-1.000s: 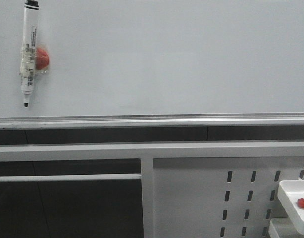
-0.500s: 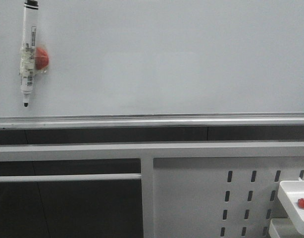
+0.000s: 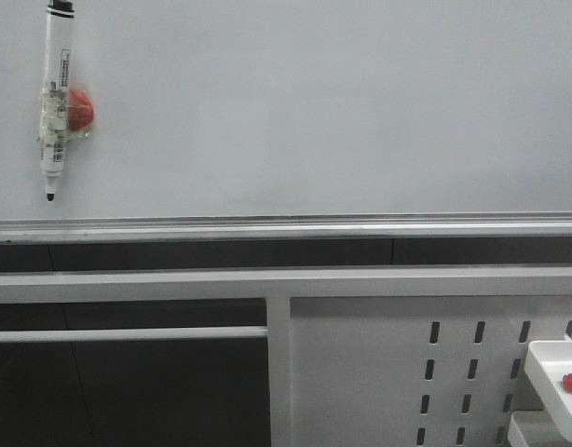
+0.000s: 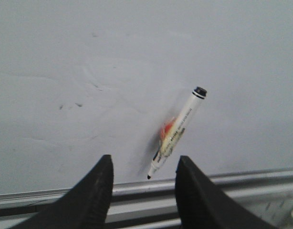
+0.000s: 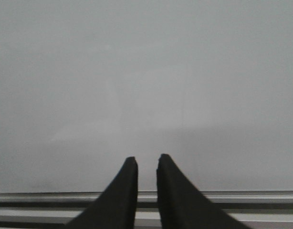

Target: Write number 1 on whiteboard

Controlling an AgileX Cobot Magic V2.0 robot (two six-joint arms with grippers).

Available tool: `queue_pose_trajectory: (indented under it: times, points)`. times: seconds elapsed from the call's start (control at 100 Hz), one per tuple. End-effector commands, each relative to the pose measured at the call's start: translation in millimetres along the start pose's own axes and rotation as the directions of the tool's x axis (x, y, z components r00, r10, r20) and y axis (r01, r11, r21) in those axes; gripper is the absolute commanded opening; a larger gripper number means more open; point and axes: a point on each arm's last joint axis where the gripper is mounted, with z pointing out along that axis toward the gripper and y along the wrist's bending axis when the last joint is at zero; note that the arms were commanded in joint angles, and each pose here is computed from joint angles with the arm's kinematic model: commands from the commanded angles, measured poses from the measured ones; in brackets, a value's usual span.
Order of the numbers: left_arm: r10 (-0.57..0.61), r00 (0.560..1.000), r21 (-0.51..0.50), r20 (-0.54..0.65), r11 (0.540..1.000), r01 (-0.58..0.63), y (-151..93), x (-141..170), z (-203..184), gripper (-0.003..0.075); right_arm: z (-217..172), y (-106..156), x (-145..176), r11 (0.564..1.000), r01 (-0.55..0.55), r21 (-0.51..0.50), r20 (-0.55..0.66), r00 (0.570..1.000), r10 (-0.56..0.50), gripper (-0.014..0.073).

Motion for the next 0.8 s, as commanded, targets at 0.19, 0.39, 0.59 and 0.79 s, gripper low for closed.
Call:
queue_pose_trajectory:
  times: [0.19, 0.39, 0.59, 0.79]
  points:
    - [0.209, 0.923, 0.128, -0.322, 0.976, -0.176, -19.9, -15.9, 75.0, 0.0355, 40.8, 10.7, -20.7, 0.994, 0.086, -0.067, -0.092, 0.991, -0.092, 0.0224]
    - [0.213, 0.960, 0.162, -0.184, 0.969, -0.184, -34.0, -16.6, 106.0, 0.0304, 44.3, 15.1, -19.4, 0.990, 0.092, -0.107, -0.098, 0.990, -0.102, 0.0224]
    - [0.201, 0.970, 0.163, -0.138, 0.970, -0.178, -40.5, -9.7, 127.3, 0.0304, 44.3, 15.1, -19.4, 0.990, 0.092, -0.107, -0.098, 0.990, -0.102, 0.0224]
    - [0.150, 0.975, 0.120, -0.162, 0.984, -0.131, -38.4, 4.4, 148.0, 0.0304, 44.3, 15.1, -19.4, 0.990, 0.092, -0.107, -0.098, 0.990, -0.102, 0.0224]
